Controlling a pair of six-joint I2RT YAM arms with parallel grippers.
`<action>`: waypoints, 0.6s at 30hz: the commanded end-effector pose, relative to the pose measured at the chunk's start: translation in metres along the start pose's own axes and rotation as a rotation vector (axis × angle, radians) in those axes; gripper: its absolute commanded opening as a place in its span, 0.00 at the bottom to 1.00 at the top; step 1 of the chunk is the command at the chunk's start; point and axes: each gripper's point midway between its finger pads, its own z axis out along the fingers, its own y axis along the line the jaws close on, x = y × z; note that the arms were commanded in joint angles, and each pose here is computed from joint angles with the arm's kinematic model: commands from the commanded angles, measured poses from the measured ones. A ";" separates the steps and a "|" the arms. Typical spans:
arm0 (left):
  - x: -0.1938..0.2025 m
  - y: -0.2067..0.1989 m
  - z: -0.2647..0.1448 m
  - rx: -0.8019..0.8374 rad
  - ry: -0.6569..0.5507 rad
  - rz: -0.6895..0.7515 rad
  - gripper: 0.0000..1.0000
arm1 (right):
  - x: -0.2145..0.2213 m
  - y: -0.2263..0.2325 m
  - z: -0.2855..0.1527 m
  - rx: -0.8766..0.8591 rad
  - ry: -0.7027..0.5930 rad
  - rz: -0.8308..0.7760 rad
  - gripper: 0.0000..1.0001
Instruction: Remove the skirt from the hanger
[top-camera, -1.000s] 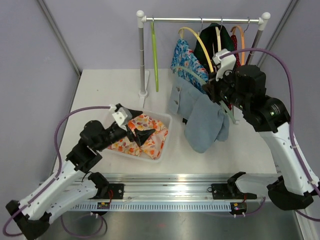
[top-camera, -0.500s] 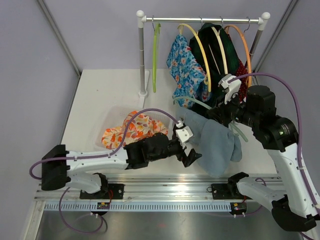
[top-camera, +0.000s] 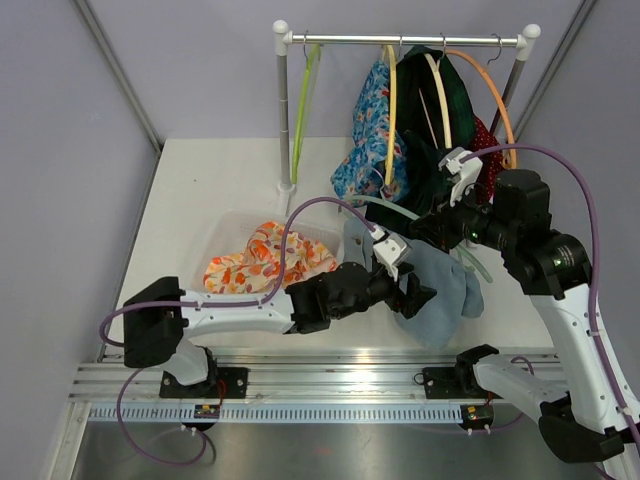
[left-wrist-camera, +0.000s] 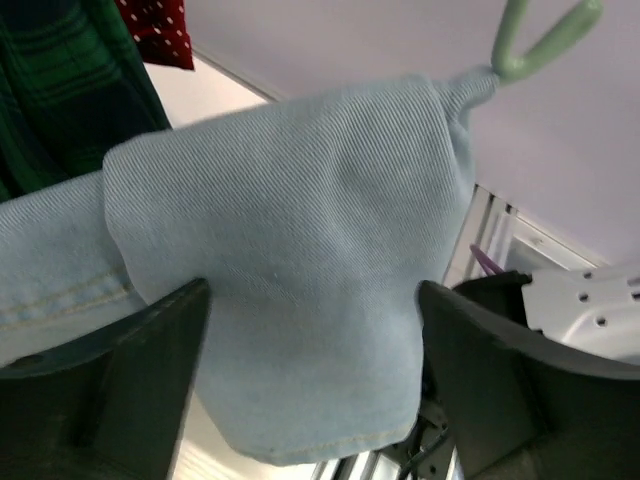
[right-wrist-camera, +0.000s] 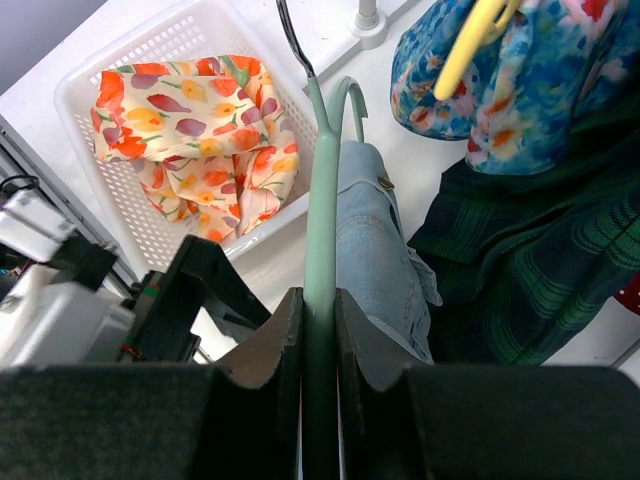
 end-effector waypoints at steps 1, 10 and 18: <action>-0.021 -0.003 0.014 -0.009 -0.090 -0.071 0.74 | -0.042 0.009 -0.010 -0.038 -0.165 -0.052 0.00; -0.014 0.005 0.016 0.000 -0.072 -0.066 0.05 | -0.040 0.006 -0.013 -0.034 -0.166 -0.037 0.00; -0.063 -0.021 -0.020 0.087 -0.092 0.032 0.00 | -0.030 -0.014 -0.011 0.060 -0.149 -0.052 0.00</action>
